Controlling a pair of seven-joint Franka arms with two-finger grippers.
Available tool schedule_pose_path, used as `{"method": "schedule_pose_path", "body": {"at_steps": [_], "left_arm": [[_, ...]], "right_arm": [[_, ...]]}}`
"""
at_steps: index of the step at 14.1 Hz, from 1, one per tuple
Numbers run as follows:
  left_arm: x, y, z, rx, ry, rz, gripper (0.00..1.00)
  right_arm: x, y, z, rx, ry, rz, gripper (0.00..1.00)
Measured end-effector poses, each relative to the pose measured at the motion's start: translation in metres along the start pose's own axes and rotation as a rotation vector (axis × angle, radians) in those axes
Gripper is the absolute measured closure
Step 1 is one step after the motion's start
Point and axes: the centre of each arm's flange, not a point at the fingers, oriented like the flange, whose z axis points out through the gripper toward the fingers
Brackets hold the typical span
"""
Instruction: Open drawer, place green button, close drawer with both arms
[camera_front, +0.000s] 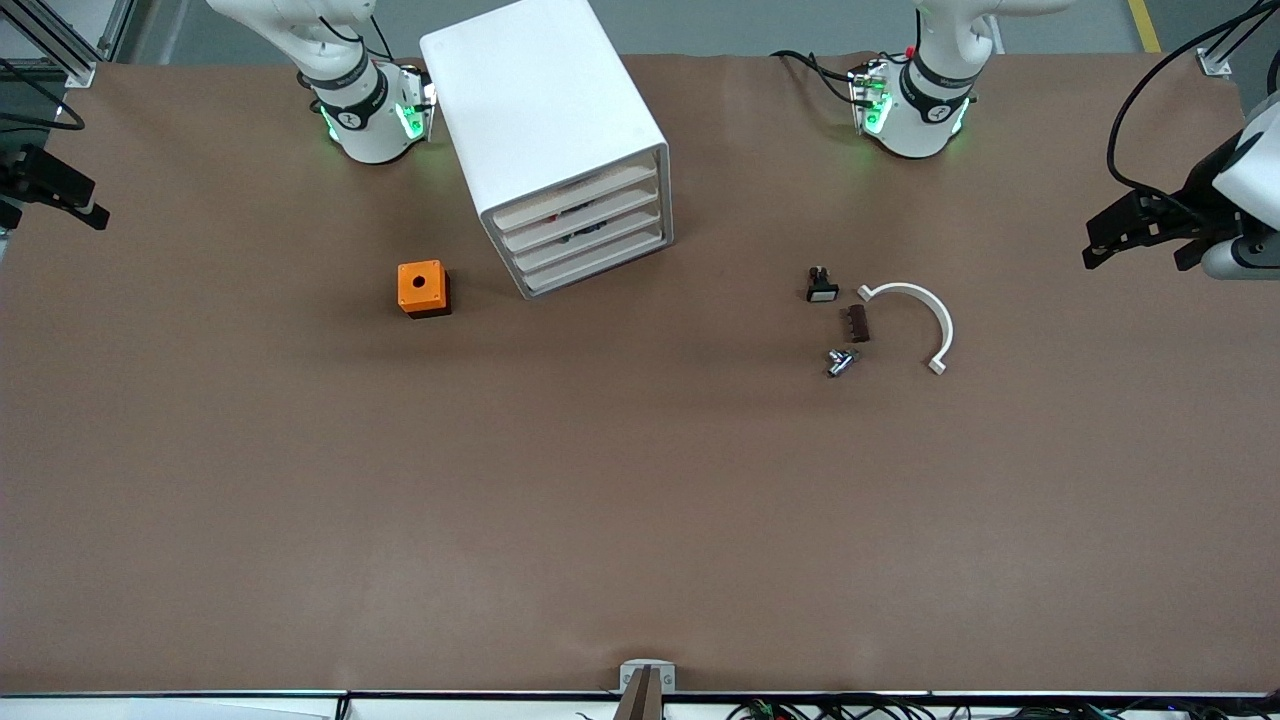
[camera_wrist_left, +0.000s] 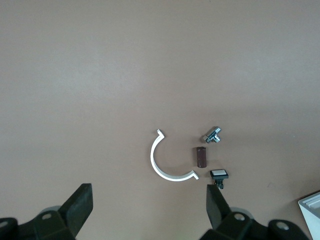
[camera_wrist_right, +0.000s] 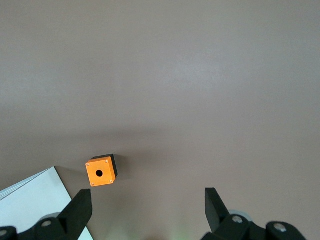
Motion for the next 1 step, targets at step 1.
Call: {"method": "schedule_pose_path", "body": {"at_steps": [1], "left_arm": [[-0.0001, 0.0002, -0.0006, 0.0, 0.001, 0.0, 0.0]], "right_arm": [[-0.0005, 0.0, -0.0006, 0.0, 0.001, 0.0, 0.0]]}}
